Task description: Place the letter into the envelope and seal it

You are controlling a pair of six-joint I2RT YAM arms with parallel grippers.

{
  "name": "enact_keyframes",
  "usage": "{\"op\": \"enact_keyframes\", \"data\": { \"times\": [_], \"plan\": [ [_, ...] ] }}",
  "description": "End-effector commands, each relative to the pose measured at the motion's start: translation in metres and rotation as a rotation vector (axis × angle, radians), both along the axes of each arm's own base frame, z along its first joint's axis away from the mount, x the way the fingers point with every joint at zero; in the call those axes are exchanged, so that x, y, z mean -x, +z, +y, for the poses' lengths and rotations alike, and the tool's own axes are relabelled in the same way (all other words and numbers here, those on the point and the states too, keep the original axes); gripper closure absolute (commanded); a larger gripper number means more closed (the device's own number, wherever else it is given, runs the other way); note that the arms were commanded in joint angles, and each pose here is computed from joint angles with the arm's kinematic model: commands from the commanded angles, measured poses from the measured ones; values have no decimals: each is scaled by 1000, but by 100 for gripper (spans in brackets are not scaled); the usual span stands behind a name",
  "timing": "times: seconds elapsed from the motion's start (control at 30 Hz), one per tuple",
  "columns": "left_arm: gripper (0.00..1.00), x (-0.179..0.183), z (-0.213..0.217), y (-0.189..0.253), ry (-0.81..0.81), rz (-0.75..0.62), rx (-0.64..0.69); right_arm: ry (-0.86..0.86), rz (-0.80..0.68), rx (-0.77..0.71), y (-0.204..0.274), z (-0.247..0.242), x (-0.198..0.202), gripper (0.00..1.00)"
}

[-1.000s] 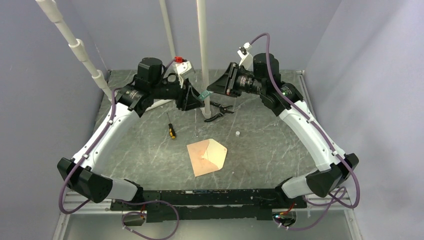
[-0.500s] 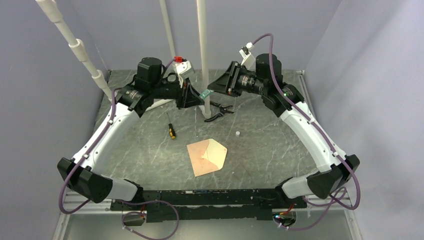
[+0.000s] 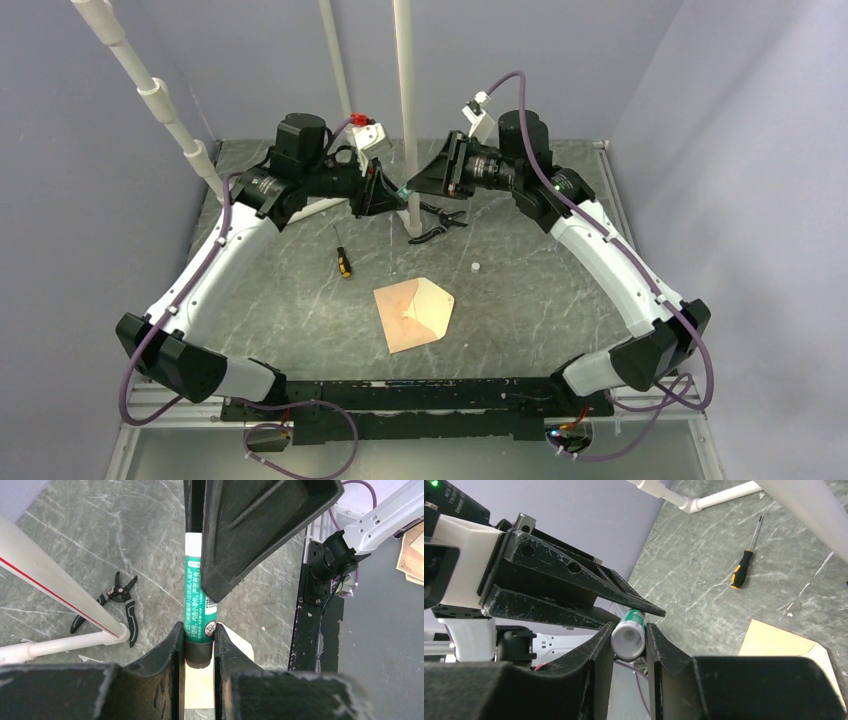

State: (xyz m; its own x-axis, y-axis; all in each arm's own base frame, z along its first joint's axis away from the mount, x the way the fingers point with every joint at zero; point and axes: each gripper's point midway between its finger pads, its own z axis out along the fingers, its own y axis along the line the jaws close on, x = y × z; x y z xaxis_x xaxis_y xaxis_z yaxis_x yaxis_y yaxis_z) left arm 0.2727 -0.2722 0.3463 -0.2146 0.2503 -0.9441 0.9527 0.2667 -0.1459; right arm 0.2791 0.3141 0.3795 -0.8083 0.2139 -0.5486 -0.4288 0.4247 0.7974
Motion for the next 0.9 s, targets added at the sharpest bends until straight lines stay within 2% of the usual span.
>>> {"op": "enact_keyframes", "data": {
  "times": [0.0,0.3,0.63,0.8,0.87],
  "plan": [
    [98,-2,-1,14,-21,-63,7,65,-46,-26,12,10,7,69],
    [97,1,0,13,-40,-72,-3,134,-37,-16,4,23,12,72],
    [98,5,-3,17,-74,-88,12,165,-19,-16,-5,28,14,65],
    [97,1,-2,16,-58,-90,7,176,-14,-28,-5,29,16,70],
    [98,-1,-2,16,-44,-93,5,187,-17,-37,-2,29,18,77]
  ]
}}
